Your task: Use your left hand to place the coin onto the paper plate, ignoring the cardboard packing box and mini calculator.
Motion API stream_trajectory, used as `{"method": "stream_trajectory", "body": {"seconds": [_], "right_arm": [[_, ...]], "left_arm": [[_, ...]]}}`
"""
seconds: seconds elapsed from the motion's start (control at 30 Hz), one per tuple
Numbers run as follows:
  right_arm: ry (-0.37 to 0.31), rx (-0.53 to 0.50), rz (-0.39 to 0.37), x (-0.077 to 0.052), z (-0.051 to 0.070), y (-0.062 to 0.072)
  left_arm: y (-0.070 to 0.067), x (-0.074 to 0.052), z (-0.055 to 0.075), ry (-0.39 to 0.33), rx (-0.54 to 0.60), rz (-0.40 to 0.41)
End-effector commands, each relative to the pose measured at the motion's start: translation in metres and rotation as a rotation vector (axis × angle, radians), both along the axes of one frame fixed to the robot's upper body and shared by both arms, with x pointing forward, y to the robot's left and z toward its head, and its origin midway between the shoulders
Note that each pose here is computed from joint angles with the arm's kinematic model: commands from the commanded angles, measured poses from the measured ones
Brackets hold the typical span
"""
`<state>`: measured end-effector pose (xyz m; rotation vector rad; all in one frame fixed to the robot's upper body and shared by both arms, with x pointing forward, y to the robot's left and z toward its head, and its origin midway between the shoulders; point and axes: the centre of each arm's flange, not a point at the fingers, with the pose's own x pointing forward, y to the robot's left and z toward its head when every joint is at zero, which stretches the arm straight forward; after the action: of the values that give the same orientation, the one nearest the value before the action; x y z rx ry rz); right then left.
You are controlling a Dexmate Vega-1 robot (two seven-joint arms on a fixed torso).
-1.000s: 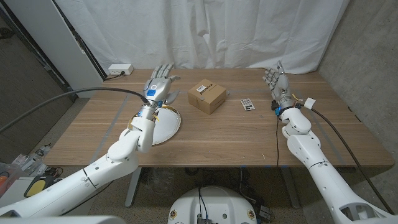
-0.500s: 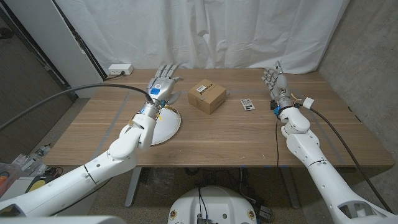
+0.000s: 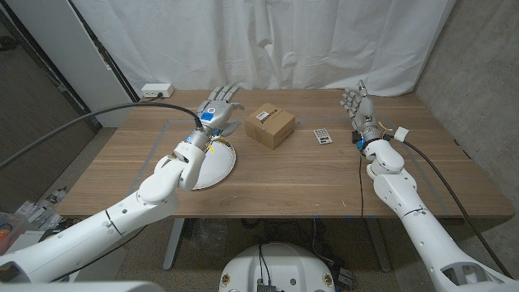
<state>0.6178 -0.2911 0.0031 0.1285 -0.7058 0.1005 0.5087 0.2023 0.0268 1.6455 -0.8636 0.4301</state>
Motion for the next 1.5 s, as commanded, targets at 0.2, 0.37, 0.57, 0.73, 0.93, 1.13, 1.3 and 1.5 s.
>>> {"method": "stream_trajectory", "body": {"seconds": [0.2, 0.37, 0.57, 0.73, 0.93, 1.13, 1.3, 1.5], "right_arm": [[0.015, 0.001, 0.005, -0.003, -0.006, 0.003], [0.004, 0.008, -0.005, -0.006, -0.005, 0.001], [-0.006, 0.024, -0.007, -0.008, -0.006, -0.001], [-0.012, 0.037, -0.004, -0.008, -0.004, -0.004], [-0.016, 0.066, 0.001, -0.005, 0.001, -0.007], [-0.023, 0.083, -0.024, -0.004, 0.002, -0.008], [-0.033, 0.075, -0.038, -0.006, 0.002, -0.009], [-0.035, 0.096, -0.043, -0.006, 0.003, -0.005]], "left_arm": [[-0.012, 0.016, -0.003, 0.066, 0.032, -0.012], [-0.018, 0.023, -0.006, 0.06, 0.054, -0.034], [-0.024, 0.027, -0.014, 0.034, 0.083, -0.065], [-0.025, 0.028, -0.018, 0.014, 0.081, -0.087], [-0.023, 0.027, -0.019, -0.007, 0.047, -0.087], [-0.019, 0.031, -0.03, -0.026, 0.026, -0.102], [-0.017, 0.038, -0.036, -0.037, 0.076, -0.092], [-0.007, 0.044, -0.033, -0.039, 0.079, -0.082]]}}
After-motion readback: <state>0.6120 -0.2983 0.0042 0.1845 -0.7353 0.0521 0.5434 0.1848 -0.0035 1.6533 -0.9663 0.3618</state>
